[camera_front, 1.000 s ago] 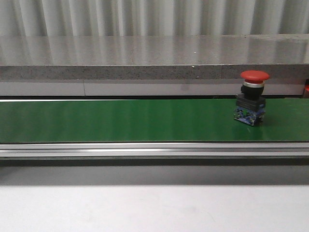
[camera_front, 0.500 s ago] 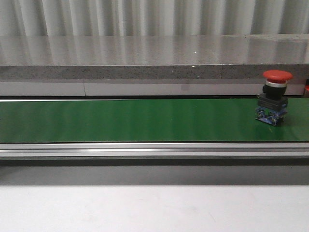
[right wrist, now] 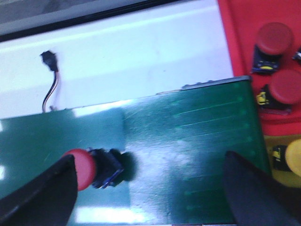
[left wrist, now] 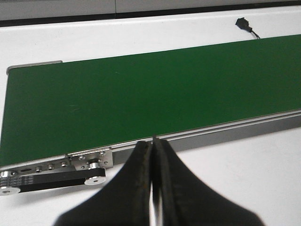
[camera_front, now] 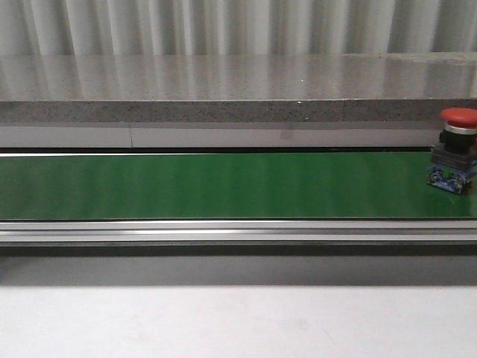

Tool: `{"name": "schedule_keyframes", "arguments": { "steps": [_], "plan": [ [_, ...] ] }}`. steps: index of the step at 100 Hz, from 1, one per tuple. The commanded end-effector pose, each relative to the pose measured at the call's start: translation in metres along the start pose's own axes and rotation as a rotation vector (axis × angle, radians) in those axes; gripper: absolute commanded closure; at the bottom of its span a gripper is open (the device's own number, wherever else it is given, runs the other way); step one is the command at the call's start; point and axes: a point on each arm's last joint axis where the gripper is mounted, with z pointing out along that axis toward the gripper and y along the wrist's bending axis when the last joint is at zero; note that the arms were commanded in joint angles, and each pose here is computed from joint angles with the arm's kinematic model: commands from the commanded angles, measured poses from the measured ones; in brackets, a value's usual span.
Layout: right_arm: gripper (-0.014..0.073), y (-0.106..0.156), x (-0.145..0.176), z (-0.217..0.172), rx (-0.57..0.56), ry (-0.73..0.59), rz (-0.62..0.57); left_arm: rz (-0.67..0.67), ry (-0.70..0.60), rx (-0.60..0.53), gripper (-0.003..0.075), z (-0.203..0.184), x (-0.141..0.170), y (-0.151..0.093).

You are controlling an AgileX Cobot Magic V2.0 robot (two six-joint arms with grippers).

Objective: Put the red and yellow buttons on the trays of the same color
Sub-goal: 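Grasp the arriving red button at the belt end with the right gripper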

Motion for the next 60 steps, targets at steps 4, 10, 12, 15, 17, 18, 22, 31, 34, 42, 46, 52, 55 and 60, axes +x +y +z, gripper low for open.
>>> {"name": "schedule_keyframes", "arguments": {
  "steps": [4, 10, 12, 15, 17, 18, 22, 31, 34, 42, 46, 52, 55, 60],
  "plan": [
    [-0.0032, 0.016, -0.015, -0.014, -0.043, -0.016, -0.093, -0.008, -0.096, 0.015, 0.0740, -0.006, -0.014, -0.003],
    [-0.0032, 0.018, -0.018, -0.009, -0.062, 0.048, -0.117, -0.008, -0.096, 0.015, 0.0740, -0.006, -0.014, -0.003],
    [-0.0032, 0.019, -0.019, -0.007, -0.068, 0.072, -0.122, -0.008, -0.096, 0.015, 0.0740, -0.006, -0.014, -0.003],
    [-0.0032, 0.020, -0.020, -0.004, -0.076, 0.102, -0.132, -0.008, -0.096, 0.015, 0.0740, -0.006, -0.014, -0.003],
    [-0.0032, 0.021, -0.021, -0.002, -0.083, 0.126, -0.139, -0.008, -0.096, 0.015, 0.0740, -0.006, -0.014, -0.003],
    [-0.0032, 0.021, -0.021, -0.001, -0.086, 0.134, -0.143, -0.008, -0.096, 0.015, 0.0740, -0.006, -0.014, -0.003],
    [-0.0032, 0.022, -0.022, 0.005, -0.098, 0.180, -0.158, -0.008, -0.096, 0.015, 0.0740, -0.006, -0.014, -0.003],
    [-0.0032, 0.024, -0.023, 0.019, -0.117, 0.245, -0.183, -0.008, -0.096, 0.015, 0.0740, -0.006, -0.014, -0.003],
    [-0.0032, 0.025, -0.022, 0.023, -0.121, 0.257, -0.189, -0.008, -0.096, 0.015, 0.0740, -0.006, -0.014, -0.003],
    [-0.0032, 0.026, -0.021, 0.037, -0.132, 0.292, -0.209, -0.008, -0.096, 0.015, 0.0740, -0.006, -0.014, -0.003],
    [-0.0032, 0.026, -0.020, 0.045, -0.136, 0.311, -0.215, -0.008, -0.096, 0.015, 0.0740, -0.006, -0.014, -0.003],
    [-0.0032, 0.024, -0.020, 0.057, -0.140, 0.335, -0.230, -0.008, -0.096, 0.015, 0.0740, -0.006, -0.014, -0.003],
    [-0.0032, 0.023, -0.019, 0.062, -0.140, 0.344, -0.235, -0.008, -0.096, 0.015, 0.0740, -0.006, -0.014, -0.003],
    [-0.0032, 0.020, -0.018, 0.071, -0.140, 0.364, -0.244, -0.008, -0.096, 0.015, 0.0740, -0.006, -0.014, -0.003]
  ]
}}
